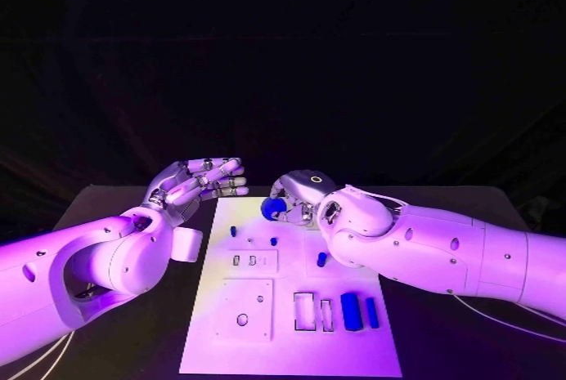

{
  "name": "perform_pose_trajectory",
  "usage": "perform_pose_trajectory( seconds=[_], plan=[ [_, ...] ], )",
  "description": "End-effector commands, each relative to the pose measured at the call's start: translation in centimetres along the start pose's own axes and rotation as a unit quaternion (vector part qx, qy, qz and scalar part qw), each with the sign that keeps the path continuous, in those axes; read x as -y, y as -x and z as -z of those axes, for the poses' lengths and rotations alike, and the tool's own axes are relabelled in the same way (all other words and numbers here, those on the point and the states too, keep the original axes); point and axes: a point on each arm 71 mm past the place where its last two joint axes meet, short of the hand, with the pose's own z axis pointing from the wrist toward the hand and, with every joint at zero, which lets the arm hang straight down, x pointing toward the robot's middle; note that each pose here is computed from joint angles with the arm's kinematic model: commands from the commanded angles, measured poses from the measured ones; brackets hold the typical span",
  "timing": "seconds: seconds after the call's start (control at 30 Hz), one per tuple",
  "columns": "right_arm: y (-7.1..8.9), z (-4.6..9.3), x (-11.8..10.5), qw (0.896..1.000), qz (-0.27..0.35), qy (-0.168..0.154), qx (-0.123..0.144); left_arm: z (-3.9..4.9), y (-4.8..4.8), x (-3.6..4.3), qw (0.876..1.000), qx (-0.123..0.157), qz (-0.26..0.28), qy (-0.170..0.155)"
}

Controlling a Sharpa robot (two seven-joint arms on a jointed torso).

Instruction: Assemble the parts on the task board

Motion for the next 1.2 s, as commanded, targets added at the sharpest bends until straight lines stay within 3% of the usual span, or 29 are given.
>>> perform_pose_trajectory(
  seconds=[0.03,0.47,1.0,1.2],
  plan=[
    [-0.6,-0.4,-0.2,1.000,0.015,0.002,0.003,-0.08,-0.32,0.09,1.000,-0.011,0.005,-0.004],
    [-3.1,-1.2,-0.5,1.000,0.018,-0.005,-0.016,-0.11,-0.41,0.03,1.000,-0.013,0.006,-0.001],
    [-4.0,-1.5,-0.2,1.000,0.015,-0.014,-0.016,-0.12,-0.43,0.01,1.000,-0.013,0.006,0.000],
    [-4.2,-1.4,-0.1,0.999,0.015,-0.016,-0.029,-0.11,-0.39,0.01,1.000,-0.013,0.006,0.000]
  ],
)
